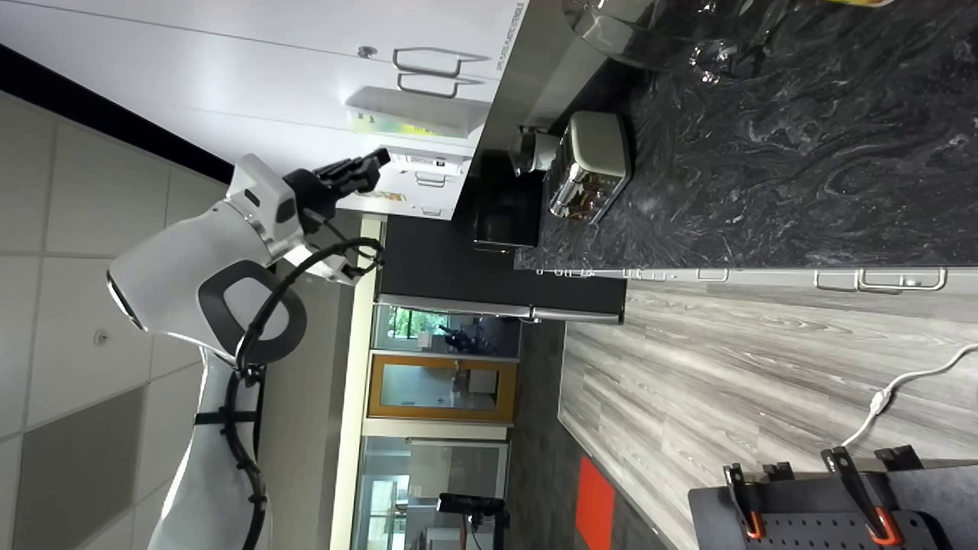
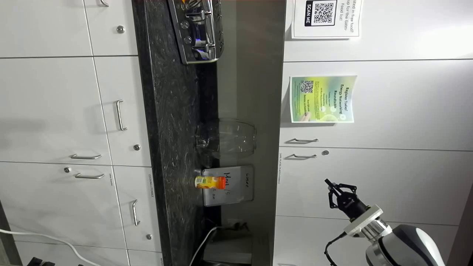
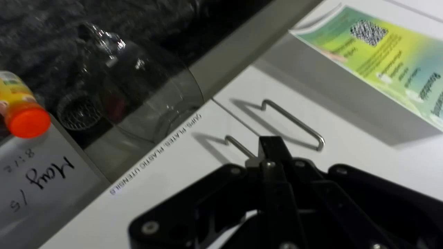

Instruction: Close the top cupboard door

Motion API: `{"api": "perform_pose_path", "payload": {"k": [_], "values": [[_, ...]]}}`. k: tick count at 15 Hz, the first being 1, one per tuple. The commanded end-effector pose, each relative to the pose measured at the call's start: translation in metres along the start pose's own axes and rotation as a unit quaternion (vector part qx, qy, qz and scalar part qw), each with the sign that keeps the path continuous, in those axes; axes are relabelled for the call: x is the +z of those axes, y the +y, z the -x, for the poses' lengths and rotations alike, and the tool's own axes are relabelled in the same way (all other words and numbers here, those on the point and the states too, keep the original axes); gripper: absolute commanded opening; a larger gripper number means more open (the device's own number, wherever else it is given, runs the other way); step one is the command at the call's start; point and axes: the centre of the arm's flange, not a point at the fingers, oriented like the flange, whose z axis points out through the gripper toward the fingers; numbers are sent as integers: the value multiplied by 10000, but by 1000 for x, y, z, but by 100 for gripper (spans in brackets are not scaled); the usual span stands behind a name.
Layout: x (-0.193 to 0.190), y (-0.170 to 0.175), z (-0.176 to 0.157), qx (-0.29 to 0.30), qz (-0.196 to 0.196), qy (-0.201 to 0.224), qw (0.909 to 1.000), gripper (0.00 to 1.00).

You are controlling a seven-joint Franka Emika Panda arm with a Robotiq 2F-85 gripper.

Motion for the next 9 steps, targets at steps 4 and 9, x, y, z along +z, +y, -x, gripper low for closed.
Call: {"api": "perform_pose_path", "payload": {"k": [4,9], "values": [[75,22,43,-96,1468,-952,9845,0],[149,48,65,2,1906,-1559,9692,0]]}}
